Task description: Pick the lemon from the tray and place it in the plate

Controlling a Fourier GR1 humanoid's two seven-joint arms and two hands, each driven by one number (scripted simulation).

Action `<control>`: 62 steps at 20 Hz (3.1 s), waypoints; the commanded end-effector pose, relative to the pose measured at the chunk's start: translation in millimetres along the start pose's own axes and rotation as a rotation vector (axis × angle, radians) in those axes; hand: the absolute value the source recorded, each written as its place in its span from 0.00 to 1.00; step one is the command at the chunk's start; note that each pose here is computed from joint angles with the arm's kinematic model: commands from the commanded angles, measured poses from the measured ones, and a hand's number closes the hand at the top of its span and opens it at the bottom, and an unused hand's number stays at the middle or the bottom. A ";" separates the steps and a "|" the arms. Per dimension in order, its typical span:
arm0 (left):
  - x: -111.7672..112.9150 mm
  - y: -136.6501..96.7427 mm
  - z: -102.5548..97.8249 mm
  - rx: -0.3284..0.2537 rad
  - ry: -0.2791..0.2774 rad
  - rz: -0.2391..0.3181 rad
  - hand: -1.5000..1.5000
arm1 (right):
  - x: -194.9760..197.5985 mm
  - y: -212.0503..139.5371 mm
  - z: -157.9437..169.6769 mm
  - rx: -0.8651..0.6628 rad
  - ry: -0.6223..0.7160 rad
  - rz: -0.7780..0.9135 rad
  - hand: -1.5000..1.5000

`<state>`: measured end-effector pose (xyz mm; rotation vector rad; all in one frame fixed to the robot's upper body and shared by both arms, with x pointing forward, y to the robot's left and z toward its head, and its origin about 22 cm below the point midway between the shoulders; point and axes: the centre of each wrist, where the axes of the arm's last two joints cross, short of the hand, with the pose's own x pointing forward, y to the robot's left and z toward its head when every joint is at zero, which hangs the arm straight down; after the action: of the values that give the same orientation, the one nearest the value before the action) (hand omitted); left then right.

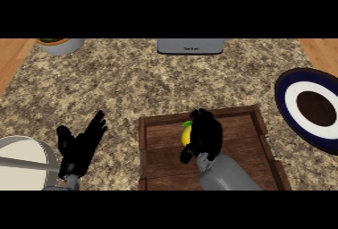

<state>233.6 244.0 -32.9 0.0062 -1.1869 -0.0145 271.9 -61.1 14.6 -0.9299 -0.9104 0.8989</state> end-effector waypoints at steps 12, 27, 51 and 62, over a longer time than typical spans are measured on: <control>-7.8 9.1 3.1 0.040 0.031 0.035 0.50 | -64.6 8.0 93.6 -0.012 -0.763 -0.032 1.00; -18.3 23.0 12.9 0.085 0.015 0.036 0.50 | -171.3 -90.4 138.1 -0.428 -0.765 -0.615 1.00; 1.7 -10.3 -3.3 -0.039 -0.010 0.003 0.50 | -362.1 -180.9 -50.4 -0.772 -0.514 -0.892 1.00; 17.9 -24.8 -9.8 -0.114 -0.033 -0.019 0.50 | -407.2 -174.7 -95.0 -0.463 -0.359 -0.629 0.00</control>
<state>245.4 220.6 -25.5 -0.0565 -1.2167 -0.0801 255.1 -500.0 50.0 -0.8094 -1.7735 0.1700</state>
